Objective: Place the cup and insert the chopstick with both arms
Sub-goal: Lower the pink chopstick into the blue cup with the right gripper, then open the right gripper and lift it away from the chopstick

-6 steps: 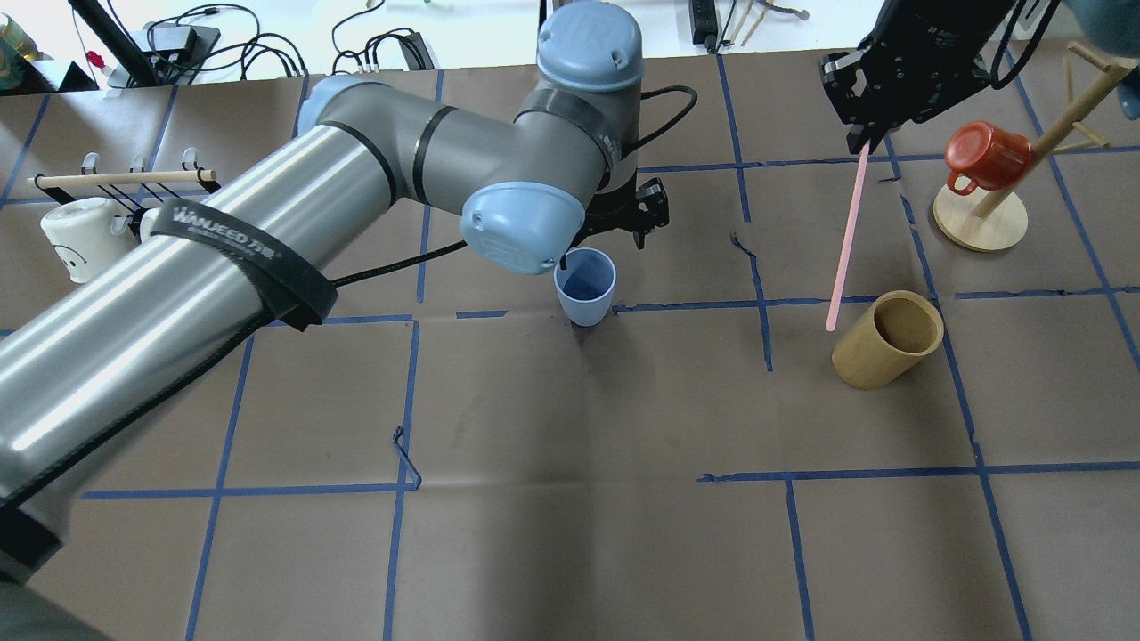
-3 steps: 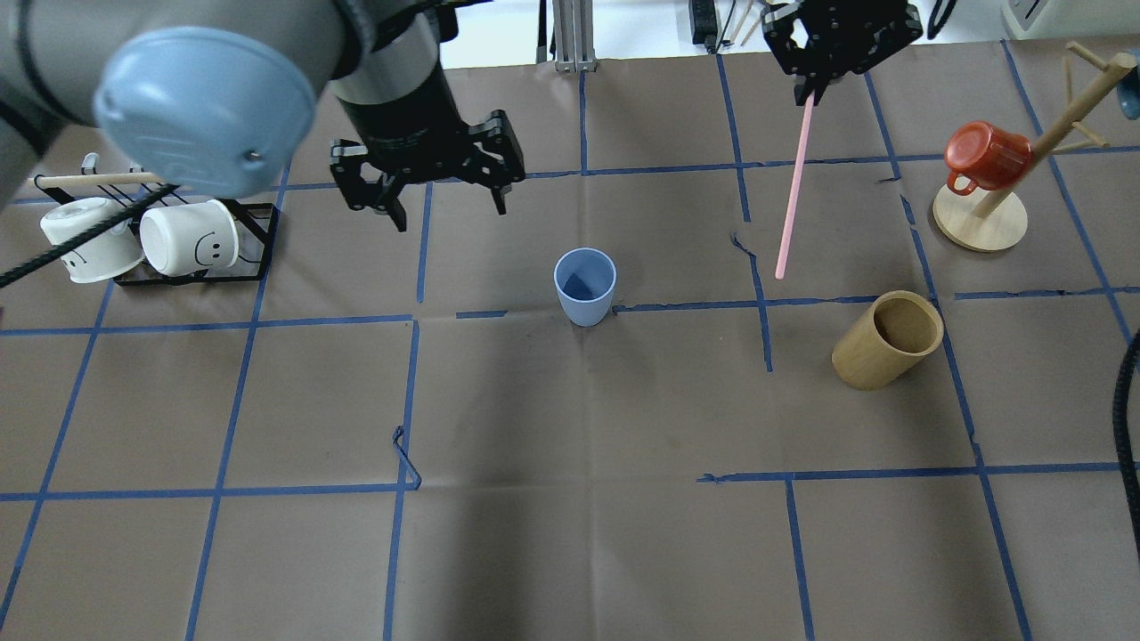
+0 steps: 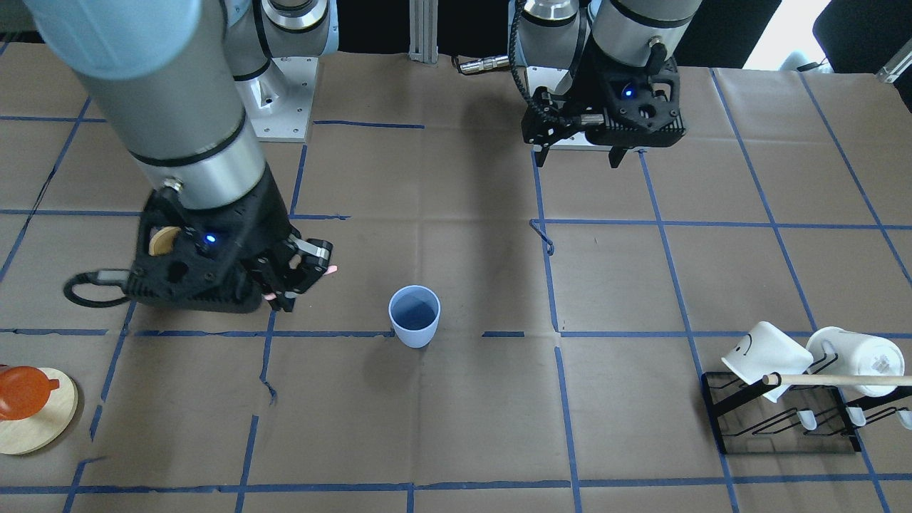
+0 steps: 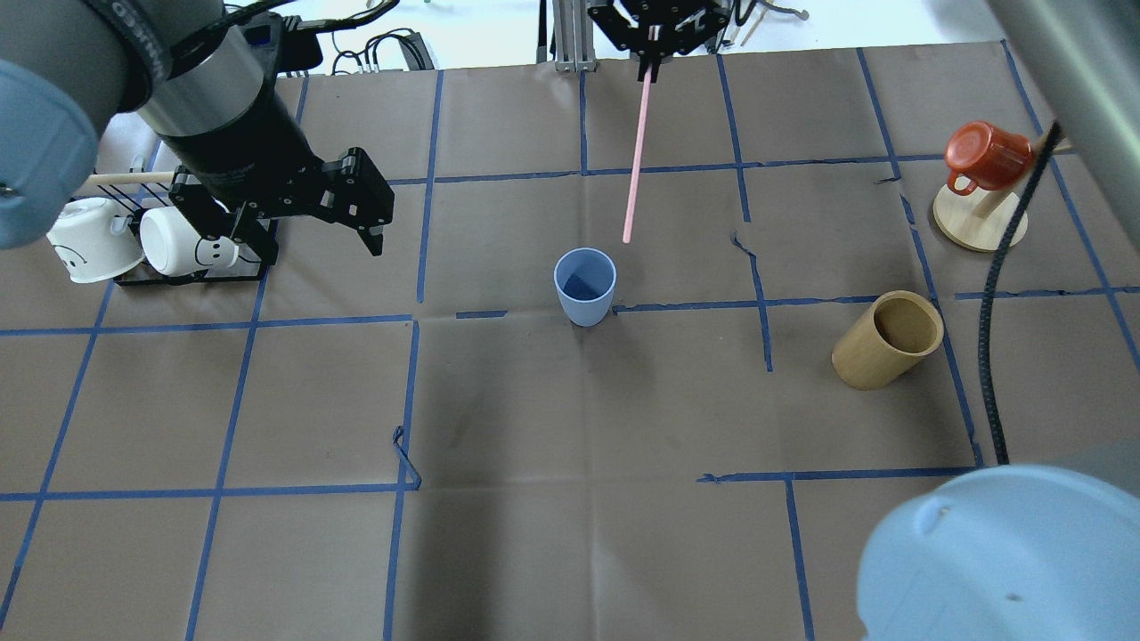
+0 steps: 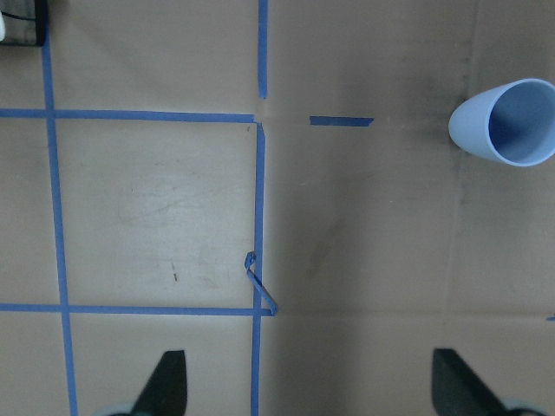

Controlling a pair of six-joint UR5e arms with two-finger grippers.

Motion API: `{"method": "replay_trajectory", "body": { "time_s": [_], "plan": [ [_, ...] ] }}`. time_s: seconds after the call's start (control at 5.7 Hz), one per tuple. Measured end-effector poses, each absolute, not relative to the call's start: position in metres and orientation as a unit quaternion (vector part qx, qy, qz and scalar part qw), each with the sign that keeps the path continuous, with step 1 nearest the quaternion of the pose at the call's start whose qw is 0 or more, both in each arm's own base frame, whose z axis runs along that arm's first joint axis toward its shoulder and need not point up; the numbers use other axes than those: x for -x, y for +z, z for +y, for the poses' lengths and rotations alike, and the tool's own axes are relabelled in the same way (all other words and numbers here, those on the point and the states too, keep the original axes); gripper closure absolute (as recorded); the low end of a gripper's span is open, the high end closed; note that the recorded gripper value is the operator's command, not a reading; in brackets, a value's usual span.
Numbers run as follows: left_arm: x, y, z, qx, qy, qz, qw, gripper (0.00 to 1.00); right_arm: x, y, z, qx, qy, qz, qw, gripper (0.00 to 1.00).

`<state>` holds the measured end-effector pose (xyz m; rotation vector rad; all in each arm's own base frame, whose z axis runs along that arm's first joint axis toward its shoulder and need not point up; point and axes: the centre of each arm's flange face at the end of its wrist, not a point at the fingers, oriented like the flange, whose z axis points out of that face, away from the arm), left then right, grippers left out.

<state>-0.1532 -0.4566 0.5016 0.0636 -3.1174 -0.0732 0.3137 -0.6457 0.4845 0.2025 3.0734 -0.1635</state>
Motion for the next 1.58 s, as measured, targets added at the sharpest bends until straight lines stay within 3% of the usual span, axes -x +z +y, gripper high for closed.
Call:
{"method": "replay_trajectory", "body": {
  "time_s": [0.53,0.88,1.05,1.58],
  "plan": [
    [0.149,0.500,-0.455,-0.025,-0.023,-0.999,0.011,0.01,-0.342,0.420,-0.647,-0.083,-0.053,0.995,0.019,0.90],
    [0.151,0.494,-0.463,-0.029,-0.021,-0.999,0.012,0.01,-0.341,0.379,-0.642,-0.082,-0.048,0.995,0.015,0.07],
    [0.152,0.493,-0.465,-0.028,-0.018,-0.999,0.013,0.01,-0.341,0.372,-0.640,-0.078,-0.040,0.996,0.014,0.00],
    [0.156,0.490,-0.466,-0.025,-0.018,-0.999,0.014,0.01,-0.325,0.411,-0.626,-0.066,-0.034,0.997,0.026,0.00]
  ]
}}
